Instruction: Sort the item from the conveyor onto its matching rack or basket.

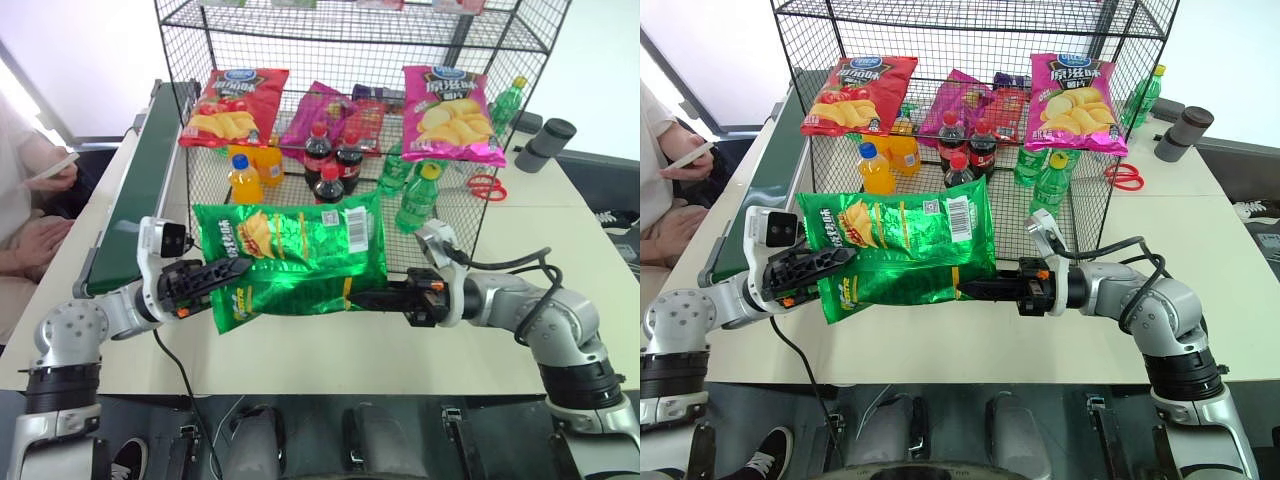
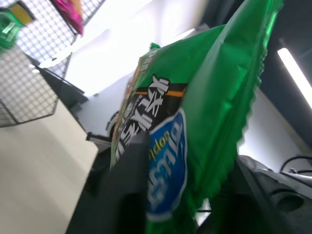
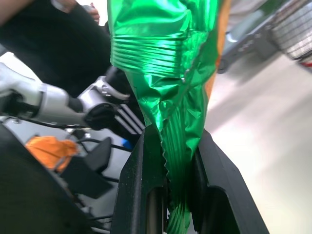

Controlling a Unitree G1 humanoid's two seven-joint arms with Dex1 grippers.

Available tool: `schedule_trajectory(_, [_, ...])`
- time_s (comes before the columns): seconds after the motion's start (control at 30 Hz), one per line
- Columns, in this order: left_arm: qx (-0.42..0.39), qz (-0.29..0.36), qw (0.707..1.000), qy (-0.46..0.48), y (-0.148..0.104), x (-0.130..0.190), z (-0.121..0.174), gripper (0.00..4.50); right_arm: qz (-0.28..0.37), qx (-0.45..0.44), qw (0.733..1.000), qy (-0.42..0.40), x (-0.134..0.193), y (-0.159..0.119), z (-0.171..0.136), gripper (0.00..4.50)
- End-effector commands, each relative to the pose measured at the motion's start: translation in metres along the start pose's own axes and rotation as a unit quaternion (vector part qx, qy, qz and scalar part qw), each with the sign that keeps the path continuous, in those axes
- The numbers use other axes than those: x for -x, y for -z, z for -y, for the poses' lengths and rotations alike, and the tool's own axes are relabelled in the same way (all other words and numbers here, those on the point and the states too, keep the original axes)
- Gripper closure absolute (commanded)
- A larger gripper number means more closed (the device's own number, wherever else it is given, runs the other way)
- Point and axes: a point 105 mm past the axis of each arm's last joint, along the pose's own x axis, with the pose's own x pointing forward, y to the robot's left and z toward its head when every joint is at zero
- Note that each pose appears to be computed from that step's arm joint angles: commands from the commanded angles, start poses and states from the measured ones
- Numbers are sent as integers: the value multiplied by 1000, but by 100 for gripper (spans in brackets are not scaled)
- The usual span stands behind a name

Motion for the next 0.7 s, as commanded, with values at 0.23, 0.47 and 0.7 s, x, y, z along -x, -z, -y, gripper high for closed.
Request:
schedule_trajectory(0.23, [-82,24,994,-67,-12,27,1,0,-78,191,974,93,16,-8,10,445])
schedule_trajectory(0.47, [-214,31,966,-144,-20,45,-11,0,-108,344,920,156,27,-33,10,445])
schedule_trajectory(0.7, [-336,61,924,-173,-29,36,-4,0,14,526,824,210,17,-88,-27,445])
